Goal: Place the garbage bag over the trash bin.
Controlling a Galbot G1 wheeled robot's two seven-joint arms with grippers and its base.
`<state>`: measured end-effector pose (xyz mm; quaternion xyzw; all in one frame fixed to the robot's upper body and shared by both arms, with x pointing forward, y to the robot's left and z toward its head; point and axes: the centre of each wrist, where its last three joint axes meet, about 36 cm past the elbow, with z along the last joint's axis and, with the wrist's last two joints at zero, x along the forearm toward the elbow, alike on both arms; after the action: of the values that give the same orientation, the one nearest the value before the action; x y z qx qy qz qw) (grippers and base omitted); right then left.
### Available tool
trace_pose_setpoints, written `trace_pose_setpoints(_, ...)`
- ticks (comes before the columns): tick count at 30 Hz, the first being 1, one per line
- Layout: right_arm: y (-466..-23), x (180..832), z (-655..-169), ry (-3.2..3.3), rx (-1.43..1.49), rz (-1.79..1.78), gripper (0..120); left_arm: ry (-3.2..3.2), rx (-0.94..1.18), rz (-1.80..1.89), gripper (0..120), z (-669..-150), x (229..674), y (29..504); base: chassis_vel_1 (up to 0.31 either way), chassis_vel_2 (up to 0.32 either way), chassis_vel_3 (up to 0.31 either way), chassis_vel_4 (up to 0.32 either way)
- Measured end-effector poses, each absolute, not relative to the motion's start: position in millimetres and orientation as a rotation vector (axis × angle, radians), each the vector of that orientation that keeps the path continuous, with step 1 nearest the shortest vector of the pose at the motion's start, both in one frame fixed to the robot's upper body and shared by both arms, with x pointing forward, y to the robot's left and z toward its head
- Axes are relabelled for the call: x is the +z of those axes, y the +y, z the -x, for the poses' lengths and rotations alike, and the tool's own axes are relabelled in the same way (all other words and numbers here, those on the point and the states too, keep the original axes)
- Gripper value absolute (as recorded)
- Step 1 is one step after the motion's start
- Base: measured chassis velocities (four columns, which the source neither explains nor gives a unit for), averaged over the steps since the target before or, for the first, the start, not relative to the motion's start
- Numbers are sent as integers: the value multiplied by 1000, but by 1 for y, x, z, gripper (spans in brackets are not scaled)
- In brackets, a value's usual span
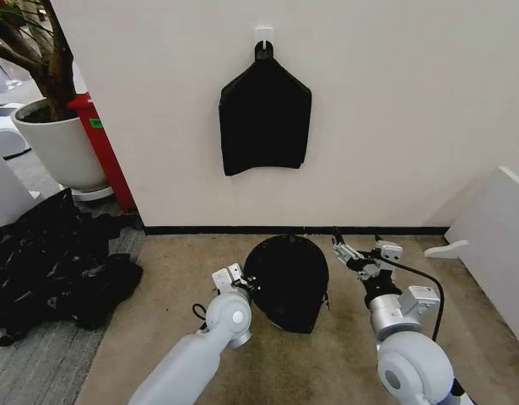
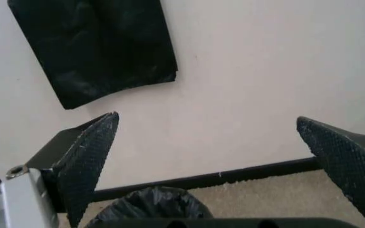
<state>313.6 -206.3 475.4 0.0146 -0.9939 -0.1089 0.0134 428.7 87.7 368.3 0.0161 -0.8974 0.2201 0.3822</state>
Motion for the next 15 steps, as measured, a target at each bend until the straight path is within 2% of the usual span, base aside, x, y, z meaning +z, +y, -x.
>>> trace_pose_setpoints(11,-194,470,-320,-3079,-345,-54,100,-2398,575,85,1,-408,417,83,0,0,0,0)
trace_pose_setpoints(15,-195,468,-322,-3070,-341,-45,100,-2398,539,50,1,-410,422,87,0,0,0,0)
